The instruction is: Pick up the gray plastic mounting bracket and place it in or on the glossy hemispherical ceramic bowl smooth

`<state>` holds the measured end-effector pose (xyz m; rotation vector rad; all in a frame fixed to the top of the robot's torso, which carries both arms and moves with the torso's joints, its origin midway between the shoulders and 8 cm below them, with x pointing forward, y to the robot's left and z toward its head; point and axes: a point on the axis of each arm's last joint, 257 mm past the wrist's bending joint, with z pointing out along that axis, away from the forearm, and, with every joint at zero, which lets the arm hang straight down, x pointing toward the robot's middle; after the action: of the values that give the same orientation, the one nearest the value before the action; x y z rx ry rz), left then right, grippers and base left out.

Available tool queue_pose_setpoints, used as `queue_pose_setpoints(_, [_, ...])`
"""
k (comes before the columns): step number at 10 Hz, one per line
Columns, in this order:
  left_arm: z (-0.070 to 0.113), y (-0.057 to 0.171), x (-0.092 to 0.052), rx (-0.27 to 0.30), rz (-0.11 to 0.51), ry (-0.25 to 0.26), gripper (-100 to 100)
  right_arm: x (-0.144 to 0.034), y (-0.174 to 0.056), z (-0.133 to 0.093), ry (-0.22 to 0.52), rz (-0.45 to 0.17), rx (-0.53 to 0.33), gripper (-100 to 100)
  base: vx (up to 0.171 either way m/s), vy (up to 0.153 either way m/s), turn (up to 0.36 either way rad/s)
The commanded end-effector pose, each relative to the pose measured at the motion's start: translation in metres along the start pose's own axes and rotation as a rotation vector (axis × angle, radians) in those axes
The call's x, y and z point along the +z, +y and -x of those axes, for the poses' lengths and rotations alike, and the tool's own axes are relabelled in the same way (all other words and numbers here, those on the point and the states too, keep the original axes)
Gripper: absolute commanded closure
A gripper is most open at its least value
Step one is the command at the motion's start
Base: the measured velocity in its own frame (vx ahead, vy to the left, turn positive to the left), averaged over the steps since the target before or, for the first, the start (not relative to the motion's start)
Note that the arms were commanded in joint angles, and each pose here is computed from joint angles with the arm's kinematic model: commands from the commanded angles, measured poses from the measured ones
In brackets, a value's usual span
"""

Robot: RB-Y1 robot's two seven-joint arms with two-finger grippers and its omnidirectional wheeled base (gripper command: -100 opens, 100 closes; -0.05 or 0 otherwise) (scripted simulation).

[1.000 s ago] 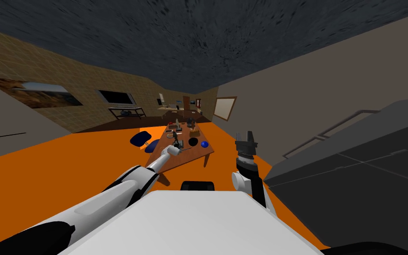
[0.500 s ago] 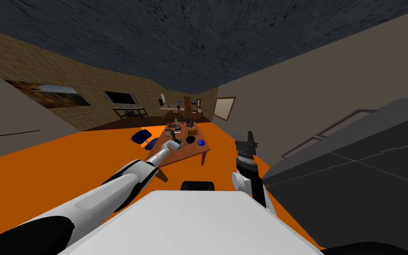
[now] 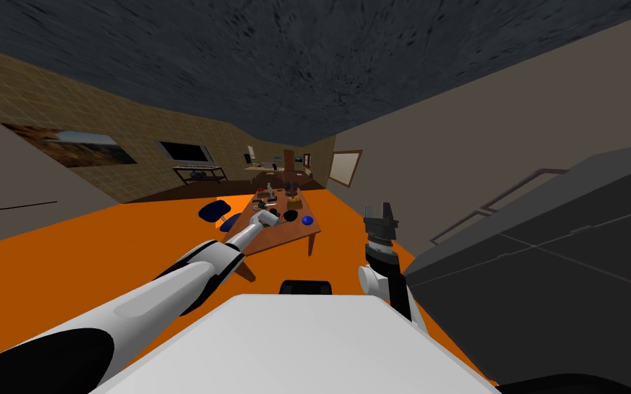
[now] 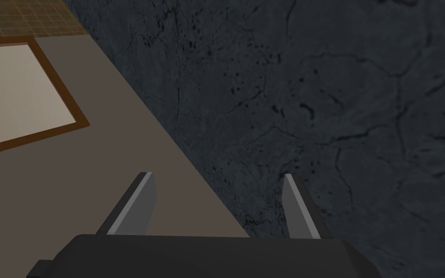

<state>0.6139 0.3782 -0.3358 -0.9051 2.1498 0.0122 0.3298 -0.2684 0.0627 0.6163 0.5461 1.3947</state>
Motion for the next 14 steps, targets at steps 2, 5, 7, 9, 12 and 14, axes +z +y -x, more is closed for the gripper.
queue_pose_setpoints(2, [0.02, -0.004, -0.007, -0.011, 0.013, -0.002, 100, 0.0, 0.0, 0.0, 0.0, 0.0, 0.0, 0, 0.02, -0.103, -0.055])
queue_pose_setpoints(5, [0.022, 0.005, -0.01, -0.06, 0.048, 0.032, 100, 0.0, 0.0, 0.0, 0.0, 0.0, 0.0, 0, 0.101, -0.04, -0.09])
queue_pose_setpoints(7, [0.019, 0.013, -0.011, -0.103, 0.074, 0.065, 100, 0.0, 0.0, 0.0, 0.0, 0.0, 0.0, 0, 0.18, -0.005, -0.116])
queue_pose_setpoints(9, [0.013, 0.021, -0.012, -0.144, 0.099, 0.101, 100, 0.0, 0.0, 0.0, 0.0, 0.0, 0.0, 0, 0.136, 0.008, -0.105])
queue_pose_setpoints(12, [0.005, 0.031, -0.014, -0.193, 0.126, 0.148, 100, 0.0, 0.0, 0.0, 0.0, 0.0, 0.0, 0, 0.15, 0.015, -0.091])
queue_pose_setpoints(14, [0.007, 0.028, -0.014, -0.183, 0.119, 0.138, -100, 0.0, 0.0, 0.0, 0.0, 0.0, 0.0, 0, 0.038, 0.001, -0.011])
